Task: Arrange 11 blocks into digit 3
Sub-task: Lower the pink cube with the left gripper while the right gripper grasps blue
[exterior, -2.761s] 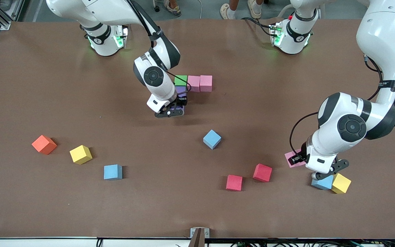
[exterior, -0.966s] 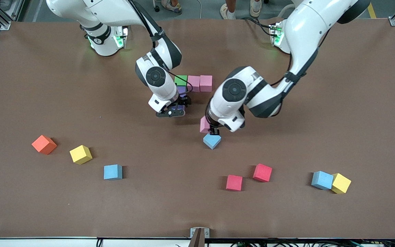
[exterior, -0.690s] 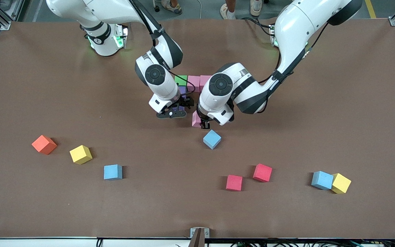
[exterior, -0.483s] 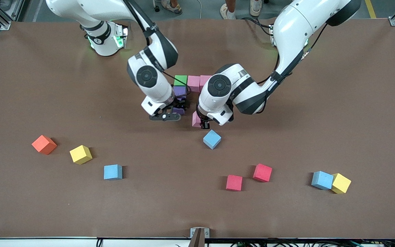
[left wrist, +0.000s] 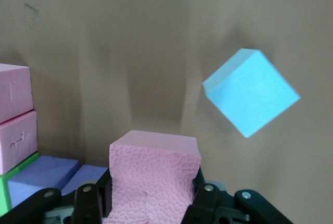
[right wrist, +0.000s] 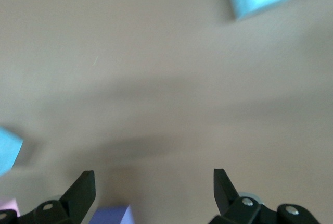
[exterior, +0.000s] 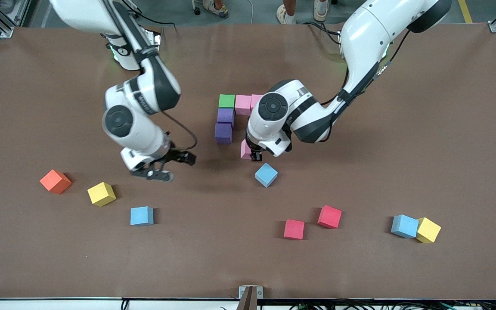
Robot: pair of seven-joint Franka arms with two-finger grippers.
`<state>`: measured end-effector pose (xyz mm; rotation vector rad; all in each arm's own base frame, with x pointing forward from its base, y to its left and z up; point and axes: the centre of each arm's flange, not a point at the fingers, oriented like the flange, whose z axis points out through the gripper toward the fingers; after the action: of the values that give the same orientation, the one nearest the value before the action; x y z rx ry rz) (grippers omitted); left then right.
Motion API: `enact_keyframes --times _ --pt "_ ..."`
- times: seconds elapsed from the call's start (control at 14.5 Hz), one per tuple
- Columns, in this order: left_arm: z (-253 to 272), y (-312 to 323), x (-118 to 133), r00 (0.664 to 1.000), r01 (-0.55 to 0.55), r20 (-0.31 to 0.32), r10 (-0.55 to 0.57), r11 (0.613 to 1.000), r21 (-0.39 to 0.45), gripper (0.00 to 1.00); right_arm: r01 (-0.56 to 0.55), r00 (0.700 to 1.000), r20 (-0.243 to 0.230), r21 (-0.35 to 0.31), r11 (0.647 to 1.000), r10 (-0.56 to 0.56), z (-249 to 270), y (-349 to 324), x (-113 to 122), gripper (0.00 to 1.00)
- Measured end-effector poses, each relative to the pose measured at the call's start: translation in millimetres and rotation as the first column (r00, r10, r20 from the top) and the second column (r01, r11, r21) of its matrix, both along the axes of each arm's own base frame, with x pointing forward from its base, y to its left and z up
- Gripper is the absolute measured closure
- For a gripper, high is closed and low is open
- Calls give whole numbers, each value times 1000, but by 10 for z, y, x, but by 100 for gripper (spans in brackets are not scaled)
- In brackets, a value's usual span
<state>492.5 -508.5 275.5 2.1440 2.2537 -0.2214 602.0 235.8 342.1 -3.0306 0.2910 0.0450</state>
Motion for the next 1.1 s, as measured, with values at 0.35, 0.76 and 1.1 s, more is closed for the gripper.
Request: enact_keyframes --times 0.35,0.76,1.1 --pt "-625 -534 -603 996 7 89 -27 976 218 93 -157 985 54 -106 982 163 -166 -536 590 0" --pt "-749 -759 -702 995 -9 94 -17 963 270 93 -296 951 56 -136 946 305 -624 -1255 1171 0" --pt "-749 -819 -792 996 -1 91 -25 961 275 93 -320 941 73 -132 938 331 -659 -1090 1271 0"
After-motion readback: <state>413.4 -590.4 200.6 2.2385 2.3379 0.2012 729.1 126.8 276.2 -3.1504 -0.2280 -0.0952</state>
